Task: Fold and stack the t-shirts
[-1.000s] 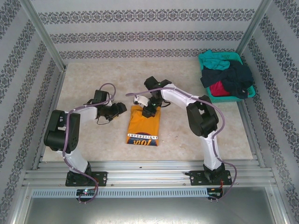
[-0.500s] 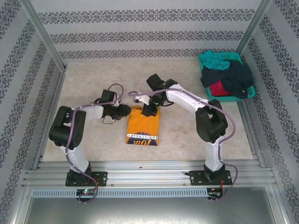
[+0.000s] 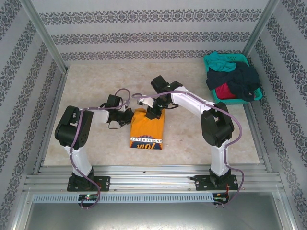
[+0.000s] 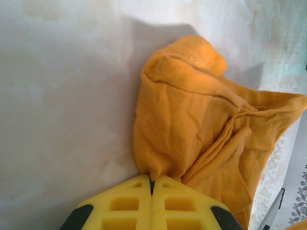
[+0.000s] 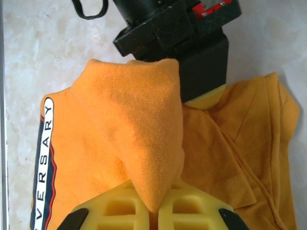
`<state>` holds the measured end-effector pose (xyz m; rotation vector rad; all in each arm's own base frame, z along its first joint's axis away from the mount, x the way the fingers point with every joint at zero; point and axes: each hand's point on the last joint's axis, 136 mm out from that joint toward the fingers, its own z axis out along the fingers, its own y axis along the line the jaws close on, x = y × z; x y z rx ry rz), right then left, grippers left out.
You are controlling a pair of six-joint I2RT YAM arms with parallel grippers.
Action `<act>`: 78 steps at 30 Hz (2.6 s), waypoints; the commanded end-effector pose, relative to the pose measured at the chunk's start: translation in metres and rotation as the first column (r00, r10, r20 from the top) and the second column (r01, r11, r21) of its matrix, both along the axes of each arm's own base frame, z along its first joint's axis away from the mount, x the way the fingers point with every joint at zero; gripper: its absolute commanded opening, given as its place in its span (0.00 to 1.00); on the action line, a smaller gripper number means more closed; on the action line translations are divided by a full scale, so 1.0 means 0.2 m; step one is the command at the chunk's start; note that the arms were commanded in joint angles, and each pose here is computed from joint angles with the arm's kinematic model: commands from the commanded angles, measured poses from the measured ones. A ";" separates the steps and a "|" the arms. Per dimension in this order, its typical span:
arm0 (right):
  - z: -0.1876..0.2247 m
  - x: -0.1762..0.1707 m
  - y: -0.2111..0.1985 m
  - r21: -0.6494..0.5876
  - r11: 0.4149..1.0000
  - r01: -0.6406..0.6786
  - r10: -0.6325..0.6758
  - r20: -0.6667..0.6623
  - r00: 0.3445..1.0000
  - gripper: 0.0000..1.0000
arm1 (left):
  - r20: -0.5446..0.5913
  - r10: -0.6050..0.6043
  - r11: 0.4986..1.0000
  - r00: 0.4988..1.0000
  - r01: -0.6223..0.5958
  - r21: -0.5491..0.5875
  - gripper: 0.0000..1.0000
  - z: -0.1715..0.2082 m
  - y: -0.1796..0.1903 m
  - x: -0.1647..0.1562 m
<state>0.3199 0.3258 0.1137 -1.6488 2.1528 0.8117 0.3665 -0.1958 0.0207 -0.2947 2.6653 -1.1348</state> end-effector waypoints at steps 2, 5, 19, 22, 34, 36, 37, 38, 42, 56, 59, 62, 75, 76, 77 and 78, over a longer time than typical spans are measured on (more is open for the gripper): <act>0.08 0.07 -0.03 0.052 0.998 0.038 -0.040 0.048 0.998 0.00 | -0.140 -0.048 0.995 0.989 0.060 0.083 0.00 -0.19 0.03 -0.19; 0.13 0.12 -0.03 0.073 0.996 0.050 -0.055 0.073 0.996 0.00 | -0.161 -0.075 0.989 0.984 0.093 0.111 0.00 -0.22 0.05 -0.21; 0.21 0.31 -0.01 0.099 0.992 0.079 -0.091 0.116 0.989 0.00 | -0.207 -0.147 0.978 0.967 0.174 0.116 0.00 -0.27 0.05 -0.26; 0.17 0.36 -0.01 0.086 0.992 0.087 -0.096 0.109 0.989 0.00 | -0.201 -0.143 0.978 0.969 0.170 0.121 0.00 -0.27 0.05 -0.25; 0.12 0.26 -0.05 0.040 0.997 0.065 -0.067 0.051 0.996 0.00 | -0.166 -0.134 0.974 0.977 0.161 0.158 0.00 -0.23 0.07 -0.21; 0.16 0.20 -0.05 0.043 0.997 0.058 -0.059 0.029 0.998 0.00 | -0.156 -0.135 0.973 0.978 0.161 0.163 0.00 -0.22 0.07 -0.20; 0.16 0.17 -0.06 0.043 0.997 0.057 -0.058 0.016 0.998 0.00 | -0.156 -0.136 0.973 0.978 0.161 0.163 0.00 -0.22 0.07 -0.20; 0.17 0.14 -0.07 0.042 0.998 0.055 -0.055 0.005 0.998 0.00 | -0.153 -0.134 0.974 0.979 0.159 0.162 0.00 -0.22 0.07 -0.20; 0.16 0.05 -0.11 0.018 0.998 0.056 -0.055 -0.022 0.998 0.00 | -0.150 -0.133 0.975 0.980 0.157 0.160 0.00 -0.22 0.07 -0.20; -0.03 0.31 -0.14 -0.053 0.987 0.154 -0.153 0.018 0.988 0.00 | -0.144 -0.129 0.974 0.981 0.153 0.166 0.00 -0.20 0.08 -0.23; -0.08 0.37 -0.13 -0.071 0.983 0.167 -0.165 0.023 0.986 0.06 | -0.148 -0.127 0.975 0.981 0.151 0.163 0.00 -0.20 0.08 -0.24; -0.12 0.40 -0.12 -0.076 0.980 0.184 -0.183 0.022 0.983 0.10 | -0.149 -0.125 0.976 0.981 0.149 0.161 0.00 -0.20 0.08 -0.24; 0.09 0.48 -0.17 0.092 0.910 0.405 -0.414 0.137 0.900 0.84 | -0.101 -0.048 0.973 0.994 0.069 0.222 0.36 -0.12 0.15 -0.25; 0.12 0.46 -0.19 0.112 0.894 0.434 -0.446 0.131 0.885 0.85 | -0.090 -0.036 0.972 0.995 0.056 0.230 0.40 -0.10 0.17 -0.25; 0.14 0.46 -0.21 0.132 0.879 0.458 -0.473 0.129 0.872 0.86 | -0.083 -0.028 0.971 0.996 0.047 0.235 0.43 -0.09 0.18 -0.25; 0.15 0.45 -0.23 0.150 0.857 0.493 -0.510 0.112 0.853 0.87 | -0.072 -0.015 0.969 0.997 0.033 0.244 0.46 -0.07 0.19 -0.25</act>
